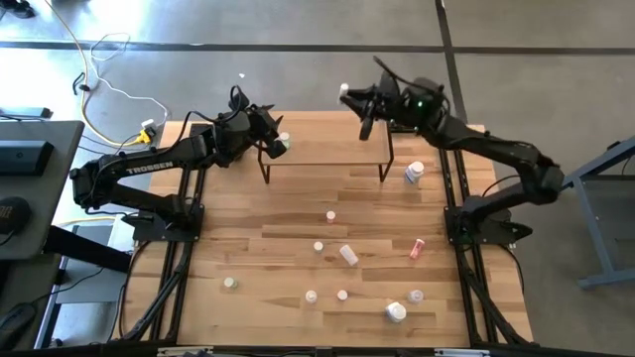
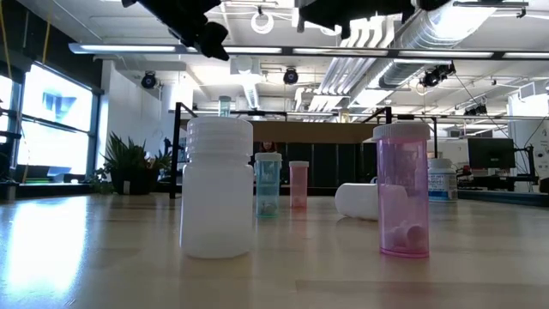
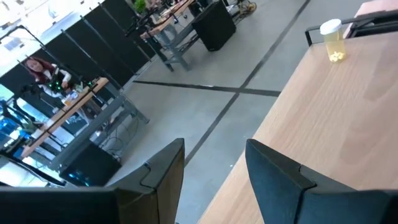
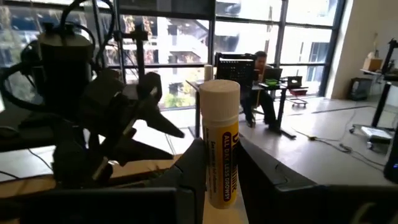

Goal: Pick and place medicine bottles onto shelf by color
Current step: Put the white yellow pill bottle on the shelf

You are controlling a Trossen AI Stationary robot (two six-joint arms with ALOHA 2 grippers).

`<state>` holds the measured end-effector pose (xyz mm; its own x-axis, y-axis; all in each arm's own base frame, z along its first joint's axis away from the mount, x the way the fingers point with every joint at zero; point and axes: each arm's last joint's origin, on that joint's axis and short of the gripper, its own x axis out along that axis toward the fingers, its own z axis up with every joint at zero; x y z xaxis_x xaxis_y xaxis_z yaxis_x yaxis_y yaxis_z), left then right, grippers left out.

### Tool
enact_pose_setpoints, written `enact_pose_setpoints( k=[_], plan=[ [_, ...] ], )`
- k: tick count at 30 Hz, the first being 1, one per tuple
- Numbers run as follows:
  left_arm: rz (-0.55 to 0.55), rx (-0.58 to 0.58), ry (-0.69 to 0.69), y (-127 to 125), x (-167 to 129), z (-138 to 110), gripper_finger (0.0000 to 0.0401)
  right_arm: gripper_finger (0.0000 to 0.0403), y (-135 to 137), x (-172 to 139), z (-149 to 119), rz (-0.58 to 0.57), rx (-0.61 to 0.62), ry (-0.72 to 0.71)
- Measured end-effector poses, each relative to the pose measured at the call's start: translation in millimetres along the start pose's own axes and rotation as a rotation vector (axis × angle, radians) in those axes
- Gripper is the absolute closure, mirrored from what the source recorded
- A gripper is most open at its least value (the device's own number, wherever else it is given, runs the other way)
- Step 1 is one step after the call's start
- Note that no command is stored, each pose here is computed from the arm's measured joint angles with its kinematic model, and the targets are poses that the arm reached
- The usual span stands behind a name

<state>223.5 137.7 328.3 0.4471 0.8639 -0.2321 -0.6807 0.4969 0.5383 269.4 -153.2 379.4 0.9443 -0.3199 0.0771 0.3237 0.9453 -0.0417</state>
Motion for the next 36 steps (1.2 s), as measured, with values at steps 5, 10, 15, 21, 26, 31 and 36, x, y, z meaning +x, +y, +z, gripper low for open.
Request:
enact_pose_setpoints(
  k=[5, 10, 15, 21, 26, 31, 36],
  plan=[
    [0.004, -0.115, 0.002, 0.1, 0.0, -0.1, 0.024, 0.0336, 11.0, 9.3, -30.7, 0.037, 0.067, -0.02],
    [-0.034, -0.252, 0.013, -1.7, -0.1, -1.9, 0.024, 0.0333, 20.2, 24.9, -49.8, 0.071, 0.116, 0.001],
    [-0.136, -0.415, 0.039, -6.0, -0.5, -5.0, 0.024, 0.0332, 28.8, 40.9, -71.3, 0.098, 0.116, 0.056],
    [-0.196, -0.493, 0.065, -7.3, -2.0, -7.2, 0.024, 0.0332, 33.6, 51.1, -86.1, 0.123, 0.159, 0.067],
    [-0.153, -0.506, 0.002, 10.9, -10.1, -3.3, 0.024, 0.0332, 32.2, 54.5, -91.9, 0.125, 0.158, 0.069],
    [-0.092, -0.496, -0.034, 32.0, -17.7, -4.4, 0.024, 0.0332, 31.9, 59.0, -101.1, 0.087, 0.153, 0.088],
    [-0.051, -0.521, -0.055, 47.4, -25.6, -6.0, 0.024, 0.0332, 31.6, 67.0, -120.6, 0.064, 0.157, 0.131]
  ],
)
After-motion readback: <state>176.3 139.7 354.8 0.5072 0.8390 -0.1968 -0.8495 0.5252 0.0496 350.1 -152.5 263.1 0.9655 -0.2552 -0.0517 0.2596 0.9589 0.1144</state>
